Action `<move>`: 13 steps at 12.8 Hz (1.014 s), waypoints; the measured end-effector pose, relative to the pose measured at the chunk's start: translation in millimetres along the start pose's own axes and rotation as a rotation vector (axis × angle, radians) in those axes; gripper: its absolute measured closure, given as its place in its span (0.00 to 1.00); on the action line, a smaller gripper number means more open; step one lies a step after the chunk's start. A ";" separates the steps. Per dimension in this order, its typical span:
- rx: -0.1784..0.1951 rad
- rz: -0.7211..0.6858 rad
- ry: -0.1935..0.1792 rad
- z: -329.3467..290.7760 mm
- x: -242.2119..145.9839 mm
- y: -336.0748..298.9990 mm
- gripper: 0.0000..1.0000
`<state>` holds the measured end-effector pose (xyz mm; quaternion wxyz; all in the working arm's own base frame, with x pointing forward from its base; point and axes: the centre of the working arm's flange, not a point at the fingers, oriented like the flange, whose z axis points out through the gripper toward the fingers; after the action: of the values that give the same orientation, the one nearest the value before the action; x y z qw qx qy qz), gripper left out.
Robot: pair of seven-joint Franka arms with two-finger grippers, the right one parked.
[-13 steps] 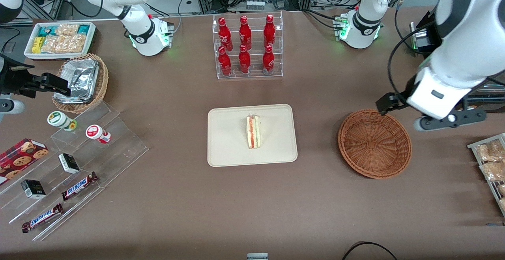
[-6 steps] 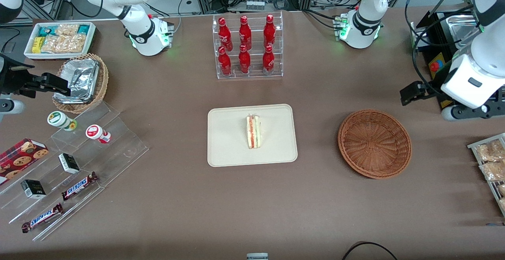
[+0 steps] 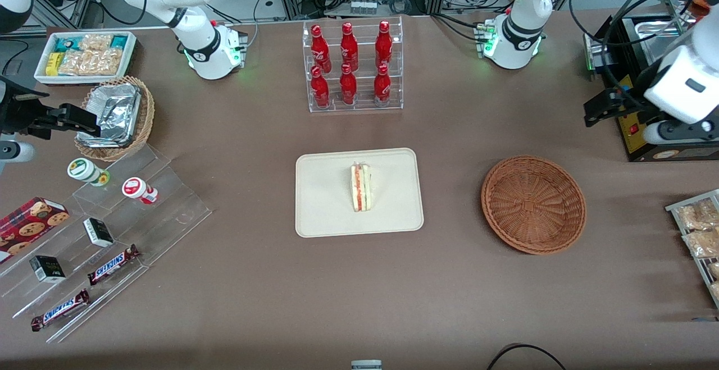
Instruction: Place sandwich from basket to tray
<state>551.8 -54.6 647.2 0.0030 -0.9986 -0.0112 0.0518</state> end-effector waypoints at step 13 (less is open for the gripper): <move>-0.056 0.073 0.028 -18.7 -14.9 -43.5 0.00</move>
<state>537.9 -11.5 667.6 -0.0265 -0.9987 0.0239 0.0377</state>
